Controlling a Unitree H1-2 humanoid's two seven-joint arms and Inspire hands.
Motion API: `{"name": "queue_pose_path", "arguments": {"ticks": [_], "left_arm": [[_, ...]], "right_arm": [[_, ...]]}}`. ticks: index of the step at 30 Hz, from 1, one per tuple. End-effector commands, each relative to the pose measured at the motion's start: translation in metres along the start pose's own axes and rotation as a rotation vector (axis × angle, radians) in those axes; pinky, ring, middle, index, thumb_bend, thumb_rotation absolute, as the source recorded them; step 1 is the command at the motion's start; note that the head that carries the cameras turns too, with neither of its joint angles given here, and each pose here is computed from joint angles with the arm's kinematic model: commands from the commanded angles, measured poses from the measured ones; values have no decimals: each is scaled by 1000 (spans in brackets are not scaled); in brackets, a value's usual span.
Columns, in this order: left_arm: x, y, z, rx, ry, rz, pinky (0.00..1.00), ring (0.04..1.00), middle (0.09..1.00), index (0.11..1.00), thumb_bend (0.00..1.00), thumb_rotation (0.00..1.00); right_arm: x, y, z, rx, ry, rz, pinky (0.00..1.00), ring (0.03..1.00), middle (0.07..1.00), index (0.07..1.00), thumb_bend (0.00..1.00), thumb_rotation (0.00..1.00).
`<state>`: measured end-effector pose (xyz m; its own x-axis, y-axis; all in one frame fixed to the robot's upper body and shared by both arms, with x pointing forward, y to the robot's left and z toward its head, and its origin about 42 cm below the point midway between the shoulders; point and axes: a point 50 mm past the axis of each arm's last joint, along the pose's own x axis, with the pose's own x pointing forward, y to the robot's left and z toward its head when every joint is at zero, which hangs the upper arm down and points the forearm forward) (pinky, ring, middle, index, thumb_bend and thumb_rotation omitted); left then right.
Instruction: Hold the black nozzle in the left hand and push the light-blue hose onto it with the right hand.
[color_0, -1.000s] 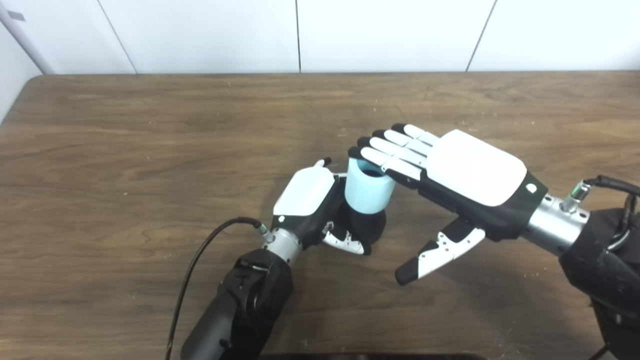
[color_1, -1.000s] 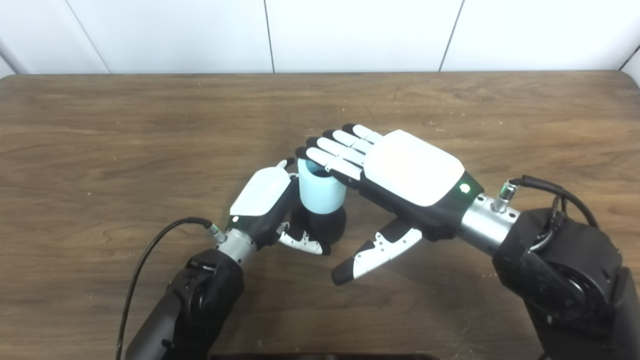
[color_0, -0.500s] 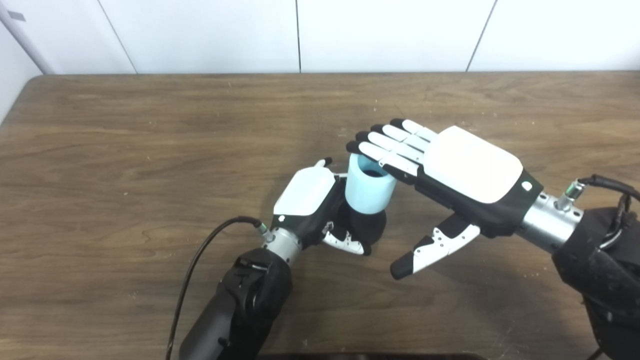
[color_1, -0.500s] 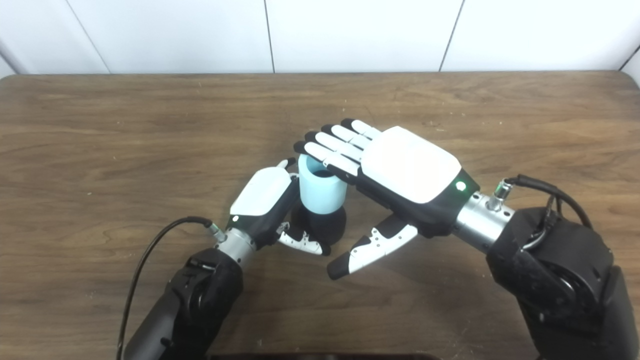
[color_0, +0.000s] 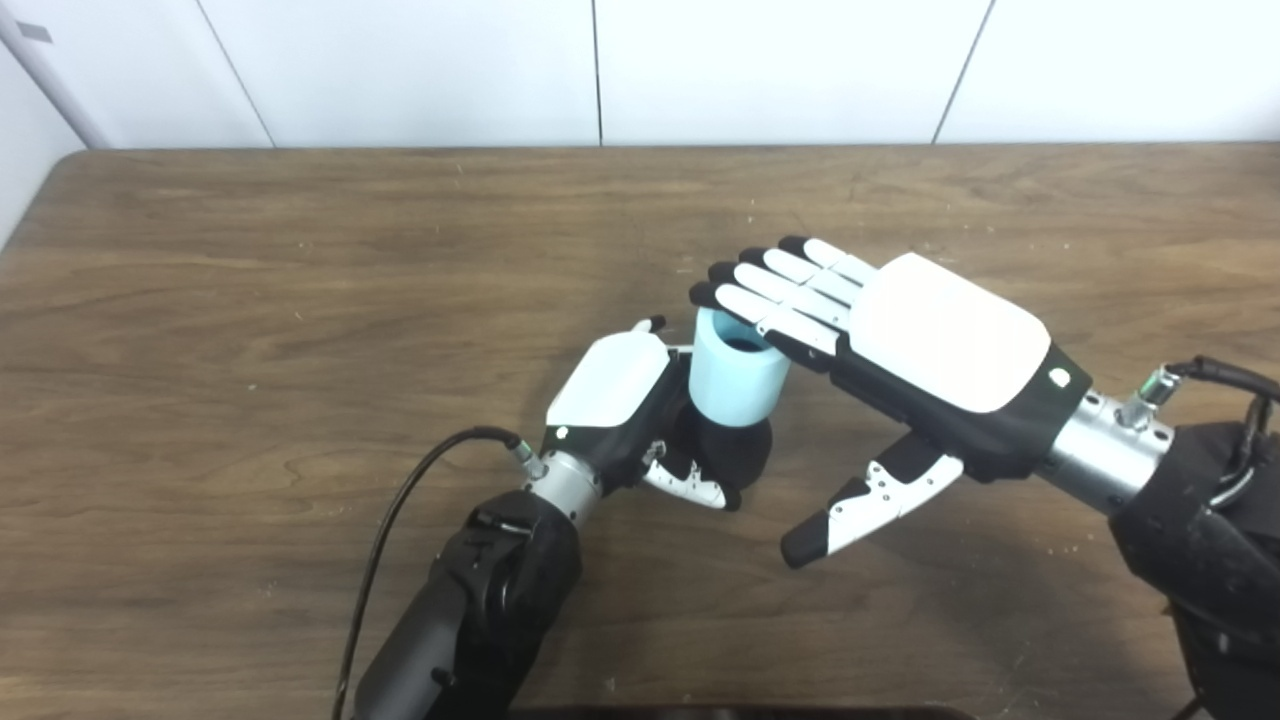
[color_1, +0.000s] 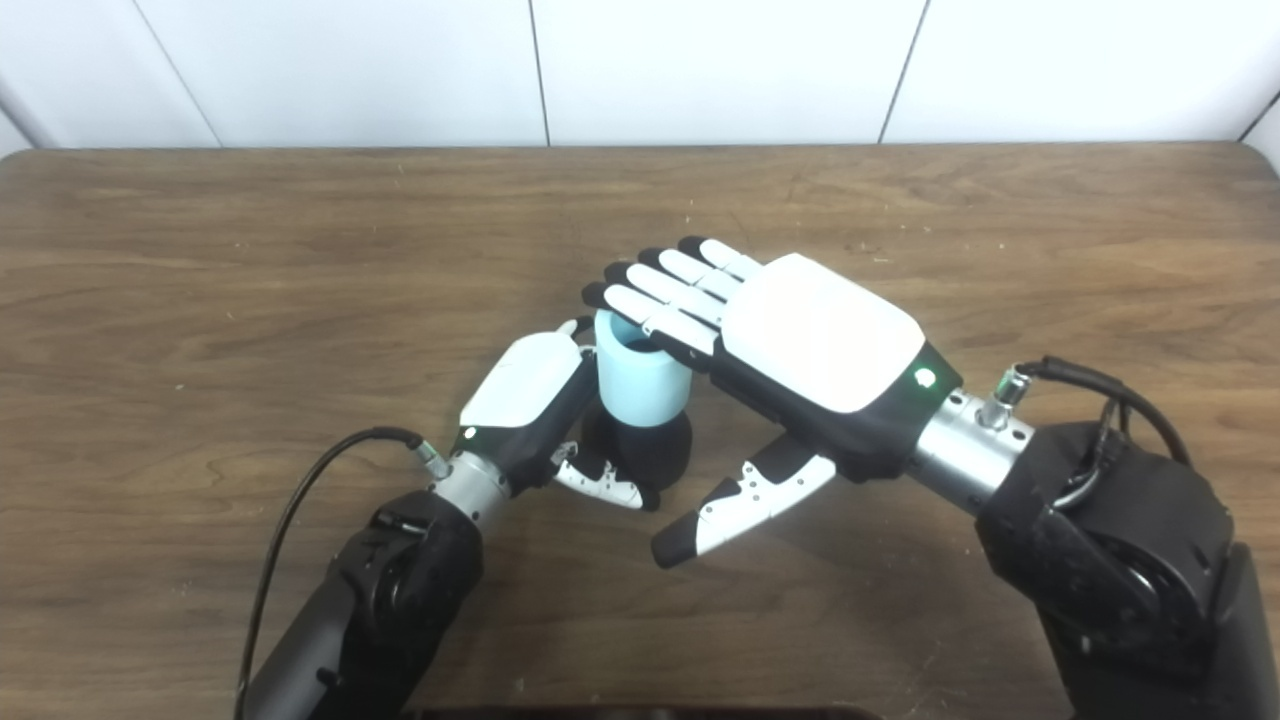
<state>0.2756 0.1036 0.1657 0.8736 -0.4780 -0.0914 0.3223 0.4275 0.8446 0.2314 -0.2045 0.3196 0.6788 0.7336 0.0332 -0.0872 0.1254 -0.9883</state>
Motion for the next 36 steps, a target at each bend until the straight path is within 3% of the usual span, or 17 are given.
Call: {"name": "queue_pose_path", "arguments": {"ticks": [1,17,28,36], "left_arm": [[-5,-28,-13,-40,75,-173,1000,687,542,443,514,0],[-5,-27,-11,-35,65,-167,1000,680,524,462,518,0],[-6,-26,-9,-27,59,-146,1000,780,540,438,514,0],[-5,-25,-9,-30,63,-144,1000,780,542,439,514,0]], "right_arm": [[-2,-10,3,-34,-17,-56,1000,1000,1000,991,695,1000],[-1,5,-4,-24,2,13,1000,1000,1000,967,696,1000],[5,14,-4,-12,21,57,1000,1000,985,925,696,1000],[2,22,-1,12,23,83,1000,1000,985,930,702,1000]]}}
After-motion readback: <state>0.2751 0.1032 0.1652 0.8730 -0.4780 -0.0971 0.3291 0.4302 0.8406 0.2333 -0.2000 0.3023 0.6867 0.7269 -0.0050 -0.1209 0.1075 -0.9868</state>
